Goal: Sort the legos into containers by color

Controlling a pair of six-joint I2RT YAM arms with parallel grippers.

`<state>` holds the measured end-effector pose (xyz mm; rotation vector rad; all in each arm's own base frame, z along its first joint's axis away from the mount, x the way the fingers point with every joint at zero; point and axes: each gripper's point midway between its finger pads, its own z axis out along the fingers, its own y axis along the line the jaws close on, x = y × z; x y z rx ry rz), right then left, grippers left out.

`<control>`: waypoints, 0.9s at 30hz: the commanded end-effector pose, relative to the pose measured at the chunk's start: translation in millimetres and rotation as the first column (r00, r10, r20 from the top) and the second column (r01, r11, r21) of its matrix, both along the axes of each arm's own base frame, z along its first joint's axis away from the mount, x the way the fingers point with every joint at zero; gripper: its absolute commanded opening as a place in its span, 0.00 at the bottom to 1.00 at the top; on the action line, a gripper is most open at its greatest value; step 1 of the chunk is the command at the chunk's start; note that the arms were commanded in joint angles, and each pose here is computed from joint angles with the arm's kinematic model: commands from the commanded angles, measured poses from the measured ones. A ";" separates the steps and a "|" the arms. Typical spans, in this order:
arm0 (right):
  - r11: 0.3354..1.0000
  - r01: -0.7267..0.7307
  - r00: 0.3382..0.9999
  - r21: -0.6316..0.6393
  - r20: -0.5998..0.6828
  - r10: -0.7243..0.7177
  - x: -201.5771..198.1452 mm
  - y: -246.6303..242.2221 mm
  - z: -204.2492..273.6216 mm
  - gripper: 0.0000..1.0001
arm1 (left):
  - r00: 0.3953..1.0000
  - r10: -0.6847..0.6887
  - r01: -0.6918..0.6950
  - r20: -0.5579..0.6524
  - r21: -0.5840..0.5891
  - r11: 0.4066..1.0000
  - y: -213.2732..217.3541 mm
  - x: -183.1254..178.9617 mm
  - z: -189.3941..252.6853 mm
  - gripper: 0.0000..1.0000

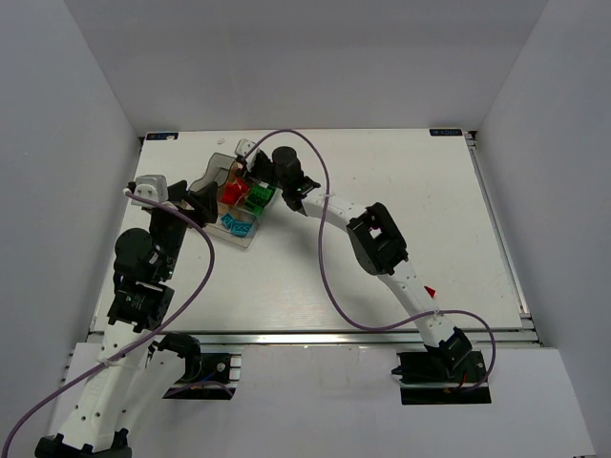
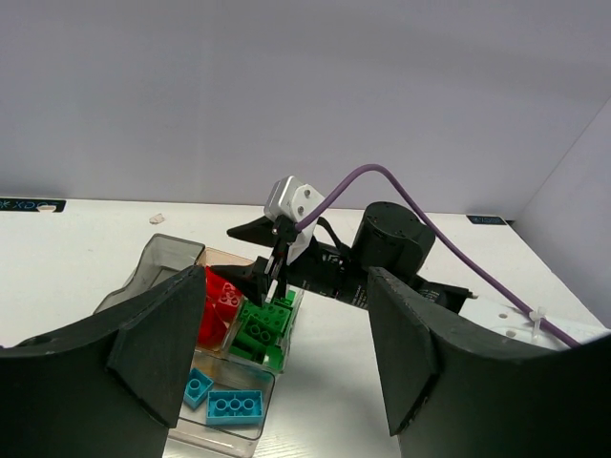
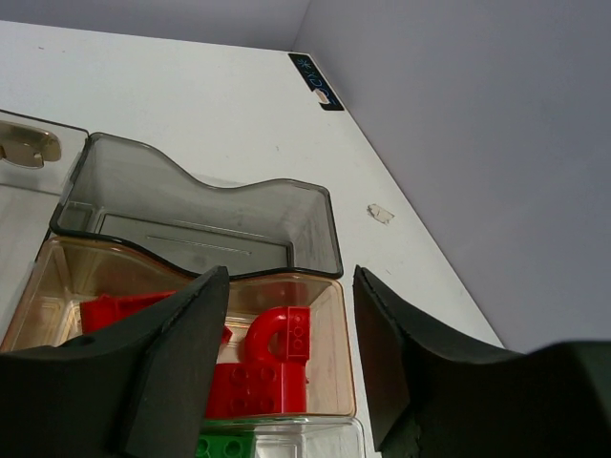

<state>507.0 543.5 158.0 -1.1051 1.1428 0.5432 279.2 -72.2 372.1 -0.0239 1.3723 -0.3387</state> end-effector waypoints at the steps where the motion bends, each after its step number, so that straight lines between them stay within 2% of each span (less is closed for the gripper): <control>1: 0.997 0.008 0.996 0.079 0.083 -0.015 3.8 -2.7 46.8 0.60 | 1.000 0.014 -0.014 -0.004 0.002 1.000 2.5 2.5 -3.4 0.78; 4: 0.993 0.030 0.998 0.117 0.056 -0.037 1.7 -16.6 86.4 0.50 | 1.000 0.012 -0.012 -0.013 0.007 1.000 1.7 4.4 -5.9 0.78; 5: 0.997 0.034 0.999 0.069 -0.011 -0.033 0.0 -21.9 83.9 0.41 | 1.000 0.006 -0.006 -0.014 0.008 1.000 0.6 4.5 -6.3 0.77; 7: 0.999 0.033 0.996 0.042 -0.088 -0.029 -1.7 -39.6 110.5 0.27 | 1.000 -0.003 0.003 -0.009 0.006 1.000 -1.1 3.9 -5.4 0.74; 8: 1.000 -0.018 0.991 0.009 -0.130 0.019 -1.5 -57.1 110.5 0.16 | 1.000 -0.010 0.010 -0.008 0.005 1.000 -2.2 3.8 -4.7 0.70; 10: 0.986 -0.133 0.962 -0.098 -0.254 0.105 -36.9 -83.4 106.3 0.10 | 0.999 -0.033 0.033 -0.003 0.004 0.999 -6.2 2.5 -3.8 0.62; 11: 0.954 -0.253 0.943 -0.161 -0.262 0.206 -53.7 -101.5 92.6 0.11 | 0.999 -0.041 0.041 -0.003 0.004 0.999 -7.7 2.4 -3.8 0.57; 12: 0.911 -0.335 0.901 -0.241 -0.366 0.235 -88.9 -126.3 82.4 0.15 | 0.998 -0.057 0.057 -0.002 0.001 0.998 -10.5 1.6 -3.4 0.46; 13: 0.874 -0.393 0.882 -0.287 -0.388 0.269 -107.6 -142.2 76.9 0.21 | 0.998 -0.062 0.062 0.001 0.001 0.998 -11.3 1.2 -2.3 0.41; 14: 0.820 -0.435 0.893 -0.372 -0.291 0.342 -122.5 -163.8 87.9 0.33 | 0.998 -0.069 0.069 0.003 0.001 0.998 -12.6 0.8 -1.9 0.37; 15: 0.742 -0.513 0.839 -0.432 -0.436 0.326 -157.9 -193.8 50.1 0.38 | 0.997 -0.082 0.082 0.001 0.000 0.997 -15.0 0.8 -2.3 0.33; 16: 0.705 -0.532 0.831 -0.469 -0.452 0.326 -171.9 -210.4 41.4 0.42 | 0.996 -0.085 0.085 0.003 0.001 0.996 -15.5 0.6 -1.9 0.33; 17: 0.671 -0.495 0.863 -0.552 -0.404 0.304 -179.6 -232.4 47.2 0.49 | 0.996 -0.090 0.090 0.001 0.001 0.996 -16.5 1.1 -2.4 0.33; 18: 0.631 -0.521 0.839 -0.575 -0.482 0.254 -196.5 -254.8 17.6 0.50 | 0.996 -0.092 0.092 -0.001 -0.003 0.996 -17.1 1.3 -2.7 0.33; 19: 0.609 -0.515 0.837 -0.603 -0.508 0.204 -205.4 -273.1 9.2 0.52 | 0.996 -0.092 0.092 -0.001 -0.003 0.996 -17.1 1.5 -2.4 0.38; 20: 0.596 -0.471 0.863 -0.650 -0.480 0.158 -210.2 -290.6 13.5 0.66 | 0.996 -0.093 0.093 -0.006 -0.004 0.996 -17.4 2.3 -3.6 0.43; 21: 0.594 -0.465 0.831 -0.656 -0.555 0.037 -222.2 -316.0 -15.3 0.72 | 0.996 -0.093 0.093 -0.004 -0.006 0.996 -17.5 2.3 -3.2 0.48; 22: 0.597 -0.417 0.835 -0.685 -0.548 -0.046 -223.2 -328.2 -23.7 0.76 | 0.996 -0.093 0.093 -0.005 -0.009 0.996 -17.6 2.2 -3.2 0.57; 23: 0.612 -0.269 0.888 -0.744 -0.438 -0.141 -205.6 -341.7 -16.6 0.80 | 0.996 -0.093 0.093 -0.002 -0.008 0.996 -17.3 1.5 -2.4 0.60; 24: 0.621 -0.222 0.870 -0.752 -0.440 -0.223 -208.1 -355.9 -26.0 0.80 | 0.996 -0.093 0.093 0.000 -0.008 0.996 -17.2 1.1 -2.0 0.62; 25: 0.592 -0.220 0.843 -0.776 -0.456 -0.285 -222.7 -377.2 -49.7 0.81 | 0.996 -0.093 0.093 0.000 -0.008 0.996 -17.1 0.7 -1.9 0.64; 26: 0.586 -0.142 0.857 -0.798 -0.396 -0.331 -220.6 -390.0 -43.3 0.81 | 0.996 -0.093 0.093 0.000 -0.008 0.996 -17.1 0.9 -2.3 0.65; 27: 0.583 -0.116 0.842 -0.804 -0.391 -0.372 -223.9 -403.3 -46.8 0.81 | 0.996 -0.093 0.093 0.003 -0.007 0.996 -16.9 0.1 -1.5 0.66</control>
